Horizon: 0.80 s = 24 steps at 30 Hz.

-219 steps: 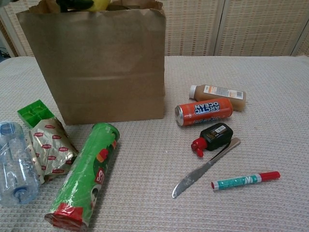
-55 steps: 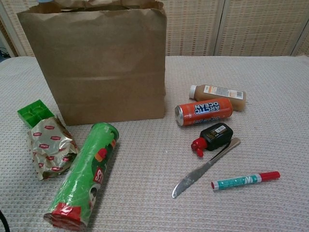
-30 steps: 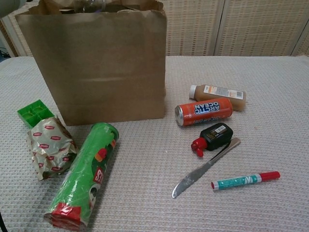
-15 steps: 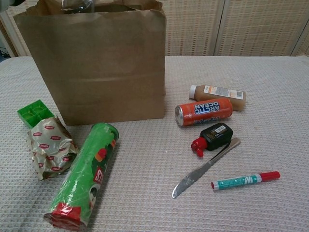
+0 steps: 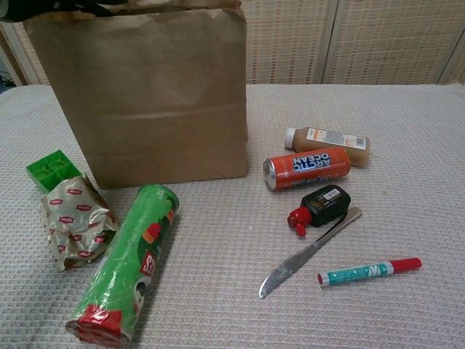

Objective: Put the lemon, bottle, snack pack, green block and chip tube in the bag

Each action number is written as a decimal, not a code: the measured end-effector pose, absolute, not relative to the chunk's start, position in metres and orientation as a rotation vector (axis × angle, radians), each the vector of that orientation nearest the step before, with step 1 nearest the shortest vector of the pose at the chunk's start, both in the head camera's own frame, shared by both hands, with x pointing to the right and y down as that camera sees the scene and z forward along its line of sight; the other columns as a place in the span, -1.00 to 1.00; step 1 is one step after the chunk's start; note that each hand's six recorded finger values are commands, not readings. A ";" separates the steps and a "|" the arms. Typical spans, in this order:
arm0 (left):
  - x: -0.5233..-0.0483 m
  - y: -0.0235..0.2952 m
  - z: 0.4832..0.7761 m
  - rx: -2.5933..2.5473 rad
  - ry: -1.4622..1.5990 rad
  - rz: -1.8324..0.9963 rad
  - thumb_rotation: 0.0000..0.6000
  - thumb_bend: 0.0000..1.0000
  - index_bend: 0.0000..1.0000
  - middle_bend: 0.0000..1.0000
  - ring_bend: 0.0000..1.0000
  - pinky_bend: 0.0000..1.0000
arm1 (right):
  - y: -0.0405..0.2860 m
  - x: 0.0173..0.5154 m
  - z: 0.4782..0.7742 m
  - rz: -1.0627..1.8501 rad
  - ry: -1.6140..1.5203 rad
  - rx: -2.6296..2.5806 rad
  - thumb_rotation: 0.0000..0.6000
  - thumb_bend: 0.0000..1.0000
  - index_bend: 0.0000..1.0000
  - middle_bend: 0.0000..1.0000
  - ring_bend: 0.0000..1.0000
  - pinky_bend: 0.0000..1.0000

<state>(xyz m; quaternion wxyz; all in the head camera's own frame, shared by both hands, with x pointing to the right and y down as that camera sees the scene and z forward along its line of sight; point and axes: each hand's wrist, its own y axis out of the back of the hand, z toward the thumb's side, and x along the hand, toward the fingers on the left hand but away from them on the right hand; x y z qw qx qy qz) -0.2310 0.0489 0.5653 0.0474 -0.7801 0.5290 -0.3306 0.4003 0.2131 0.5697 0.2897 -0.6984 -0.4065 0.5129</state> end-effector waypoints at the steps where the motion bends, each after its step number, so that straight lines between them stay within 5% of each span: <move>1: -0.232 0.049 0.564 -2.365 1.611 -1.006 1.00 -0.14 -0.76 -0.93 -0.89 -0.63 | 0.213 0.401 0.570 1.369 -1.086 -1.863 1.00 -0.93 -1.00 -1.00 -1.00 -1.00; 9: -0.279 0.046 0.543 -2.076 1.690 -0.915 1.00 0.08 -0.26 -0.37 -0.37 -0.16 | 0.213 0.402 0.569 1.376 -1.087 -1.865 1.00 -0.93 -1.00 -1.00 -1.00 -1.00; 16: -0.363 0.078 0.556 -1.900 1.798 -1.095 1.00 0.16 -0.02 -0.07 -0.15 -0.02 | 0.214 0.401 0.569 1.378 -1.082 -1.866 1.00 -0.94 -1.00 -1.00 -1.00 -1.00; 21: -0.392 0.108 0.572 -1.877 1.666 -1.241 1.00 0.14 -0.08 -0.11 -0.16 -0.03 | 0.215 0.400 0.570 1.381 -1.076 -1.864 1.00 -0.93 -1.00 -1.00 -1.00 -1.00; 24: -0.397 0.122 0.579 -1.881 1.506 -1.267 1.00 -0.02 -0.38 -0.42 -0.43 -0.25 | 0.215 0.399 0.571 1.382 -1.066 -1.859 1.00 -0.93 -1.00 -1.00 -1.00 -1.00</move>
